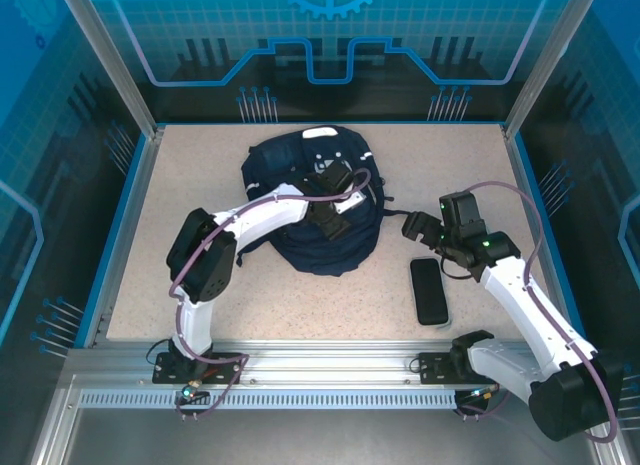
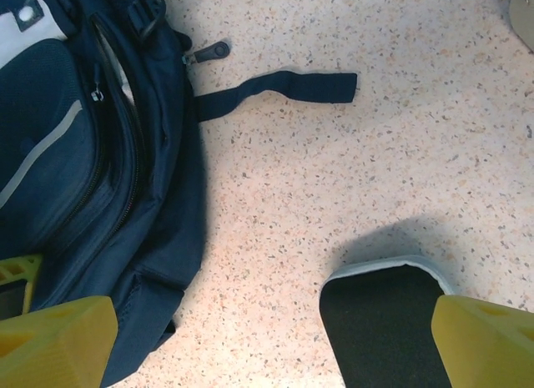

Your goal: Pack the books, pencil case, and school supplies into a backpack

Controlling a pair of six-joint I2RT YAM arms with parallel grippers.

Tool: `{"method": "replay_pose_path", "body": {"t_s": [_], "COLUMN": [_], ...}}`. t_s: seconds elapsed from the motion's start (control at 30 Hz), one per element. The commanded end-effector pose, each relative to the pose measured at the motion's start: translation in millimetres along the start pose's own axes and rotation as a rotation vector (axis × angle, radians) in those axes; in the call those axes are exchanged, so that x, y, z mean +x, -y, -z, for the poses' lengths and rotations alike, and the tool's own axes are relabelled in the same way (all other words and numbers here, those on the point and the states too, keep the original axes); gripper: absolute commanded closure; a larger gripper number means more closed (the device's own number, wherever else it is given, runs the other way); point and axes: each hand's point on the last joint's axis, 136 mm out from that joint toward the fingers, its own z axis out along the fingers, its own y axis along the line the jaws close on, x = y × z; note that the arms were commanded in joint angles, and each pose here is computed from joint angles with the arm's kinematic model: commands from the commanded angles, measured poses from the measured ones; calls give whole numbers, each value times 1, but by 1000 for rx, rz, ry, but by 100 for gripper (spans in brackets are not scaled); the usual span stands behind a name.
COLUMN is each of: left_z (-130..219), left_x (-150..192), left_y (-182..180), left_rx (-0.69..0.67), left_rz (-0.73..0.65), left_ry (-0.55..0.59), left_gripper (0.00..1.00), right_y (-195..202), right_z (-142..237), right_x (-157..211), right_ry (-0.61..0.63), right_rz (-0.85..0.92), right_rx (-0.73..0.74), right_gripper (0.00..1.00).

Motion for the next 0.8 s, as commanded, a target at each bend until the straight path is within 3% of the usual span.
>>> {"method": "replay_pose_path", "body": {"t_s": [0.0, 0.13, 0.3, 0.53, 0.77], "left_z": [10, 41, 82, 112, 120], "left_x": [-8, -30, -48, -48, -48], "left_y": [-23, -35, -52, -81, -84], "left_rx": [-119, -183, -252, -398, -416], "left_rz": [-3, 37, 119, 210, 247], "left_ry": [-4, 124, 294, 364, 388], "left_gripper": [57, 80, 100, 100, 100], "right_y": [14, 32, 38, 56, 72], "right_z": [1, -2, -14, -30, -37], "right_x": [9, 18, 38, 74, 101], "right_ry": [-44, -105, -187, -261, -296], "right_rz": [13, 67, 110, 87, 125], "right_rx": [56, 186, 269, 371, 517], "right_gripper": [4, 3, 3, 3, 2]}}
